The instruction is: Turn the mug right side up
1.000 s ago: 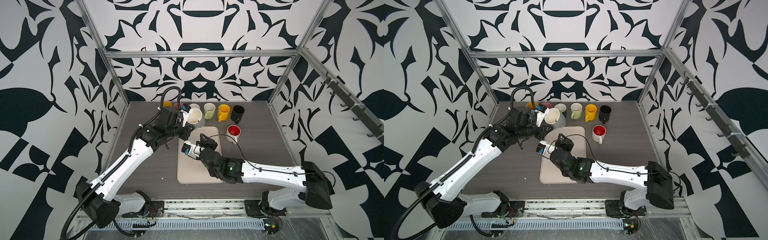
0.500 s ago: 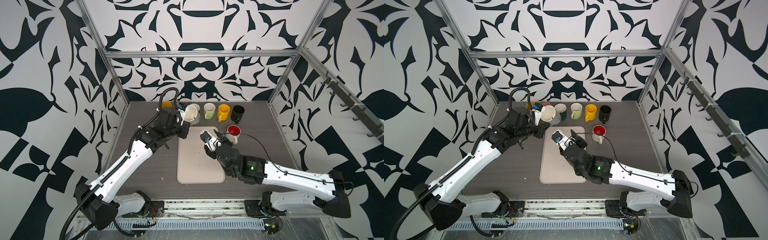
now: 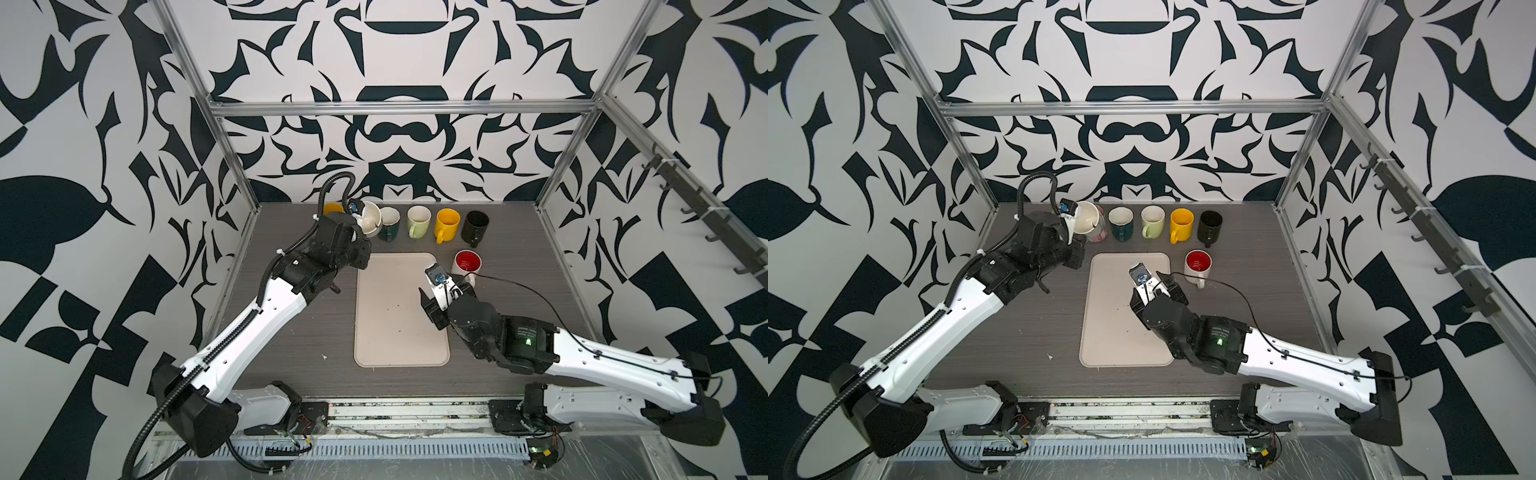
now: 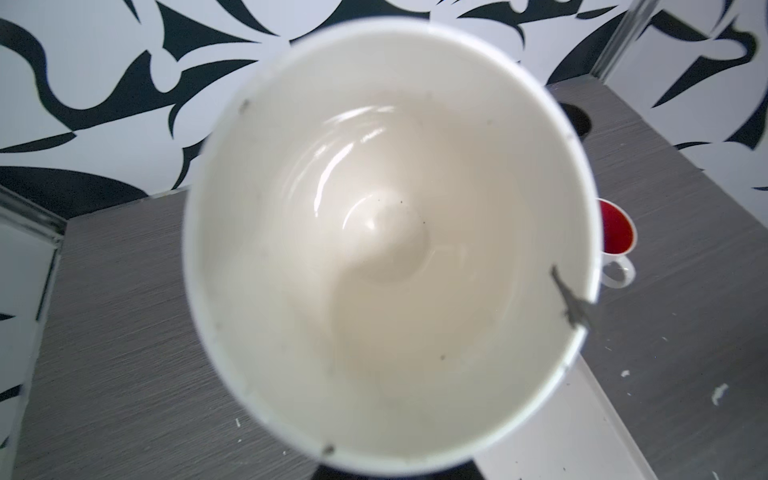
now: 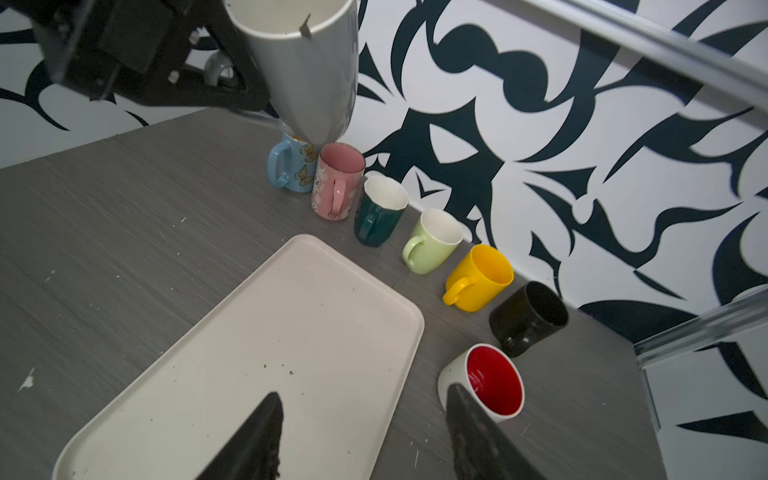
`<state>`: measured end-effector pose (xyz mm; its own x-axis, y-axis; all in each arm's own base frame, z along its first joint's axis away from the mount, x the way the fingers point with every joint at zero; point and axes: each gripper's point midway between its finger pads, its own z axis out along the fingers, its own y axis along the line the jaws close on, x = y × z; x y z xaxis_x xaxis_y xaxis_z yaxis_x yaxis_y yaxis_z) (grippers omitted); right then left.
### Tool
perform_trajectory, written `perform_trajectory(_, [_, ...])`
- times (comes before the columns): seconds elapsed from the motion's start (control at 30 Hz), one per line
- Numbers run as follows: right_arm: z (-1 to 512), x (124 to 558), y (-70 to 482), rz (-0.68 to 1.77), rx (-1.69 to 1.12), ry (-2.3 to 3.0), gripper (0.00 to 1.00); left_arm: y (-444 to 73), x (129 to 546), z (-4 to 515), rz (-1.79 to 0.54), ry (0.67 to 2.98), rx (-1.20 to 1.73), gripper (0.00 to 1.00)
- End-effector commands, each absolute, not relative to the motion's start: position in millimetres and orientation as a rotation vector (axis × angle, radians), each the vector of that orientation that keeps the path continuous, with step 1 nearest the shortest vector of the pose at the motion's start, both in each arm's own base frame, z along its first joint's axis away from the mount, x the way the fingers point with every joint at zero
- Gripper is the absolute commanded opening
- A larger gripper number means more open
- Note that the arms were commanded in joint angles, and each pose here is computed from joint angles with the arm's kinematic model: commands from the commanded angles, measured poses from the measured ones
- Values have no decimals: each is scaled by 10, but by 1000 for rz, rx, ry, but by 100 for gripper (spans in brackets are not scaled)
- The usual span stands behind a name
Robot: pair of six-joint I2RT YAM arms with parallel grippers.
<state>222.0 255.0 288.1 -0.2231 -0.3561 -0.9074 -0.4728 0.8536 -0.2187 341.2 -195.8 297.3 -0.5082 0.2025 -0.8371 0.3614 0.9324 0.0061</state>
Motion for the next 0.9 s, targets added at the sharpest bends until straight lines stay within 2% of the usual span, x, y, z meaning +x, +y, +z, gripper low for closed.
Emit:
perform_trajectory(0.0, [3015, 2195, 2503, 261, -535, 1891, 67, -1792, 3593, 3066, -138, 2118, 302, 0])
perform_trajectory(0.23, [2786, 2394, 2304, 473, -402, 2101, 70, -1612, 3775, 2664, -145, 2260, 181, 0])
perform_trajectory(0.77, [2570, 2502, 2432, 743, -370, 2316, 75, -1254, 4157, 1820, -215, 2465, -67, 0])
perform_trajectory(0.83, [2552, 2538, 2391, 762, -337, 2332, 86, -1239, 4192, 1707, -224, 2489, -84, 0])
perform_trajectory(0.87, [2541, 2541, 2381, 767, -333, 2338, 86, -1232, 4204, 1659, -223, 2500, -93, 0])
